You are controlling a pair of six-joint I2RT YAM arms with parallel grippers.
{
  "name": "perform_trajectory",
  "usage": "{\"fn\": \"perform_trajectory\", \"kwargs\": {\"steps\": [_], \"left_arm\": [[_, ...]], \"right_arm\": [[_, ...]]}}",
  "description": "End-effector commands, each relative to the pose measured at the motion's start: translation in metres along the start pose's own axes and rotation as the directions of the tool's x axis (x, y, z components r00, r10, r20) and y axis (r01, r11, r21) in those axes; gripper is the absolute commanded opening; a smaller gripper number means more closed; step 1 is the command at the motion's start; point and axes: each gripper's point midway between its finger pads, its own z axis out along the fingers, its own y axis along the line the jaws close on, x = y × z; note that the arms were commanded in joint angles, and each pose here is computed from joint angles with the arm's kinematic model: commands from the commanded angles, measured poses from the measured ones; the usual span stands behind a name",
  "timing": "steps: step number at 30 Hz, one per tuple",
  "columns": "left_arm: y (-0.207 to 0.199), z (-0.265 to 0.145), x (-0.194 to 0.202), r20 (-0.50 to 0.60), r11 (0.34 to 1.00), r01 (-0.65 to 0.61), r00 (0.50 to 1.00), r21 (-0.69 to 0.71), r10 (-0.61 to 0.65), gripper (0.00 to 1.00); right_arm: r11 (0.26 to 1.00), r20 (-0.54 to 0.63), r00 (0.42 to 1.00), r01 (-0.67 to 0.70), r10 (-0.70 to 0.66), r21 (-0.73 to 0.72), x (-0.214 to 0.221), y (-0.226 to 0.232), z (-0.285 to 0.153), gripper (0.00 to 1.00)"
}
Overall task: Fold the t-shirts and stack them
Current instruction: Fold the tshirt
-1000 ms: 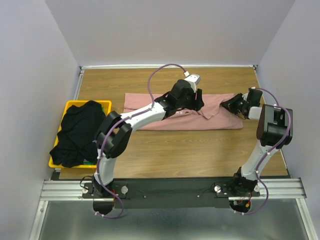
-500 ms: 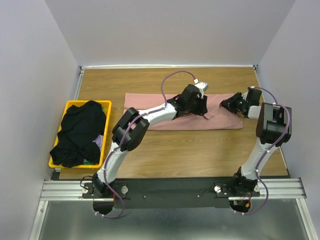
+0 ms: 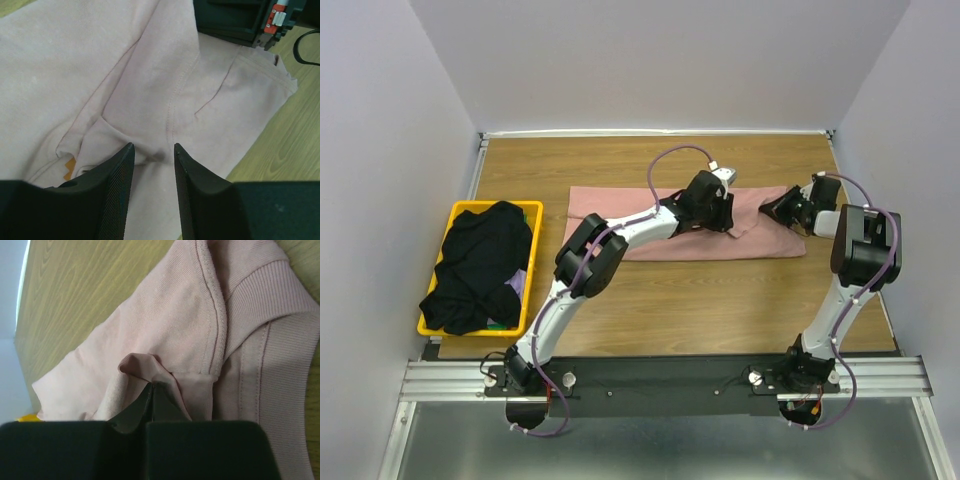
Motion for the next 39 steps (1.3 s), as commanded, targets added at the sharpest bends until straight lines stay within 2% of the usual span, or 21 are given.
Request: {"fn": "perform_trajectory", "kwargs": {"steps": [1,8,12,23,24,27,28,29,31,32,34,36,39], "left_arm": [[0.007,0.008,0.006,-0.019,0.999,0.034,0.999,0.000,-0.034,0.45],[0.013,0.010,0.012,-0.033,0.999,0.040,0.999,-0.012,-0.040,0.45],[0.018,0.011,0.016,-0.042,0.999,0.049,0.998,-0.021,-0.050,0.45],[0.022,0.012,0.017,-0.043,0.998,0.060,0.997,-0.028,-0.061,0.45],[0.022,0.012,0.016,-0.043,0.998,0.060,0.997,-0.029,-0.061,0.45],[0.021,0.010,0.012,-0.035,0.998,0.057,0.998,-0.030,-0.058,0.51],[0.019,0.006,0.005,-0.025,0.998,0.054,0.998,-0.028,-0.055,0.54],[0.016,0.002,-0.001,-0.016,0.998,0.050,0.999,-0.028,-0.050,0.62],[0.009,-0.011,-0.021,0.019,0.999,0.029,0.999,-0.027,-0.028,0.69],[0.000,-0.029,-0.047,0.071,0.999,0.012,0.997,-0.034,-0.010,0.75],[-0.010,-0.062,-0.087,0.155,0.998,-0.030,0.987,-0.060,0.039,0.80],[0.002,-0.093,-0.114,0.210,0.988,-0.049,0.974,-0.147,0.080,0.84],[0.054,-0.115,-0.106,0.186,0.947,-0.026,0.978,-0.320,0.089,0.84]], "right_arm": [[0.999,0.000,0.999,0.032,-0.032,0.018,-0.001,0.003,-0.004,0.01],[0.995,0.074,0.993,0.084,-0.088,0.058,-0.020,0.013,-0.021,0.01],[0.986,0.151,0.981,0.106,-0.125,0.129,-0.037,0.013,-0.037,0.01],[0.949,0.156,0.982,0.058,-0.111,0.309,-0.029,-0.024,-0.050,0.01],[0.945,0.153,0.982,0.056,-0.111,0.324,-0.027,-0.027,-0.050,0.02],[0.937,0.150,0.981,0.068,-0.126,0.343,-0.029,-0.031,-0.050,0.17],[0.936,0.143,0.981,0.073,-0.129,0.346,-0.030,-0.030,-0.051,0.25],[0.933,0.137,0.980,0.086,-0.142,0.348,-0.032,-0.028,-0.053,0.29],[0.933,0.160,0.975,0.093,-0.157,0.348,-0.039,-0.016,-0.063,0.38],[0.937,0.185,0.967,0.106,-0.175,0.333,-0.045,-0.003,-0.070,0.41],[0.933,0.166,0.973,0.097,-0.162,0.346,-0.036,0.000,-0.079,0.43],[0.947,0.155,0.981,0.064,-0.118,0.315,-0.021,0.008,-0.087,0.44],[0.956,0.109,0.993,0.008,-0.042,0.295,0.017,0.005,-0.091,0.44]]}}
